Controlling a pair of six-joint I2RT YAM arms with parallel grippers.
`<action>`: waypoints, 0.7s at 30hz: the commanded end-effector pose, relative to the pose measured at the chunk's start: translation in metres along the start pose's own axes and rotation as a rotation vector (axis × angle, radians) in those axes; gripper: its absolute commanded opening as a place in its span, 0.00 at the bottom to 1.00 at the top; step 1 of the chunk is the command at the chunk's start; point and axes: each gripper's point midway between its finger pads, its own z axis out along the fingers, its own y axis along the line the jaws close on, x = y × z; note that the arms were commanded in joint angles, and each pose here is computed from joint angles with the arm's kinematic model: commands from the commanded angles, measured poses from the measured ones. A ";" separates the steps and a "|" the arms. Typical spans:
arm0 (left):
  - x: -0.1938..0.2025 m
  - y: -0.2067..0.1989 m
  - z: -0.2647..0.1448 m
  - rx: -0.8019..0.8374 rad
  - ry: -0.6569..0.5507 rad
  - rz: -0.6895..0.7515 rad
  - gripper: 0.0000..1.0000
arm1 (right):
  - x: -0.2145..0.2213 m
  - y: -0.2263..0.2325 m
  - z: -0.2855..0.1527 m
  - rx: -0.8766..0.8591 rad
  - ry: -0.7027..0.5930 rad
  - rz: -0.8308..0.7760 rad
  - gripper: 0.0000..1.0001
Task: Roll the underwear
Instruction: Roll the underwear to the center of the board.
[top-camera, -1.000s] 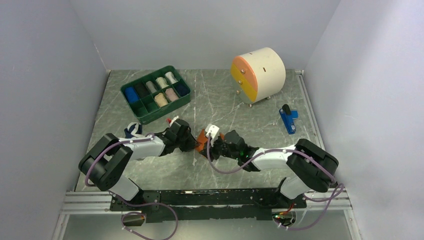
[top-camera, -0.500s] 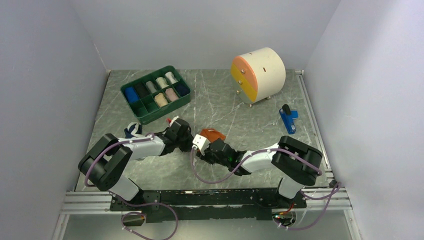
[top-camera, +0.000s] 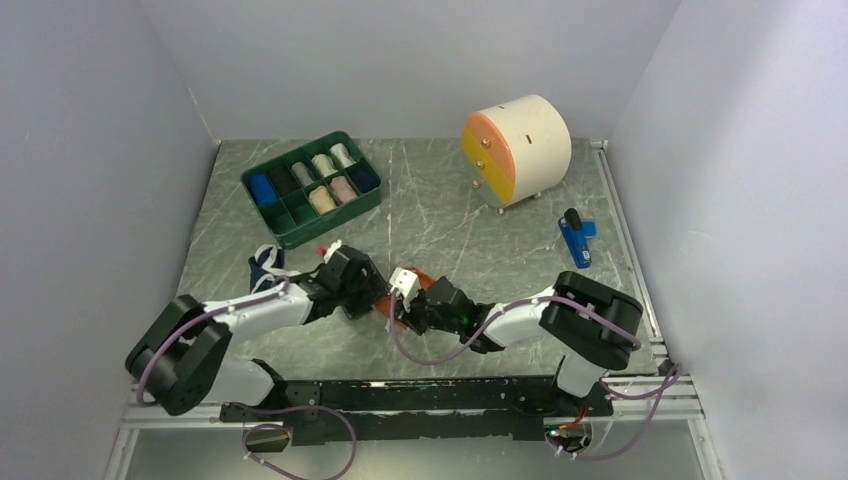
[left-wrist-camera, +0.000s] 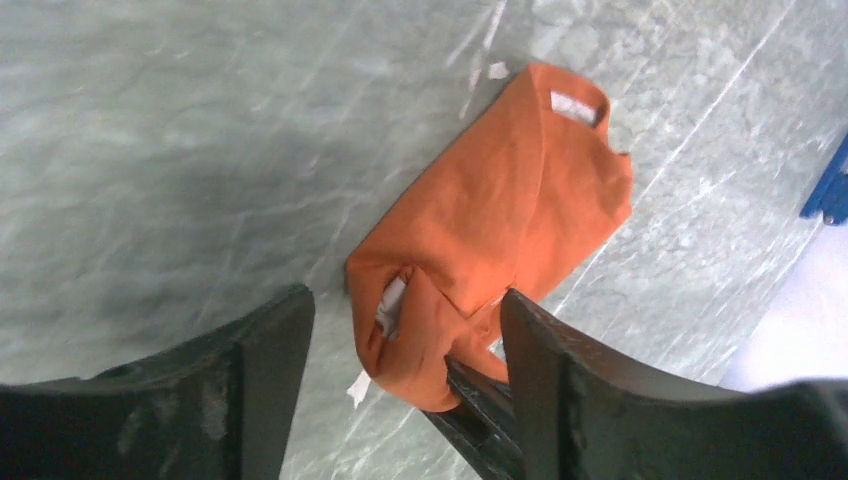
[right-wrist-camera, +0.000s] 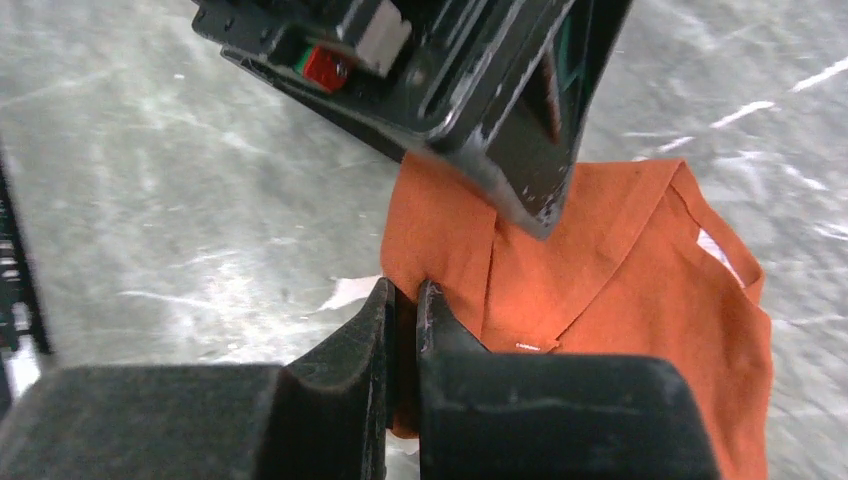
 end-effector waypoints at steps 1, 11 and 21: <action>-0.010 0.029 -0.021 -0.106 -0.065 -0.032 0.80 | -0.006 0.037 0.000 -0.172 -0.054 0.152 0.02; -0.020 0.029 -0.062 0.032 -0.163 -0.025 0.94 | 0.000 0.020 0.005 -0.250 -0.056 0.414 0.02; -0.010 0.004 -0.056 0.215 -0.123 0.137 0.80 | 0.021 -0.019 0.008 -0.283 0.015 0.634 0.07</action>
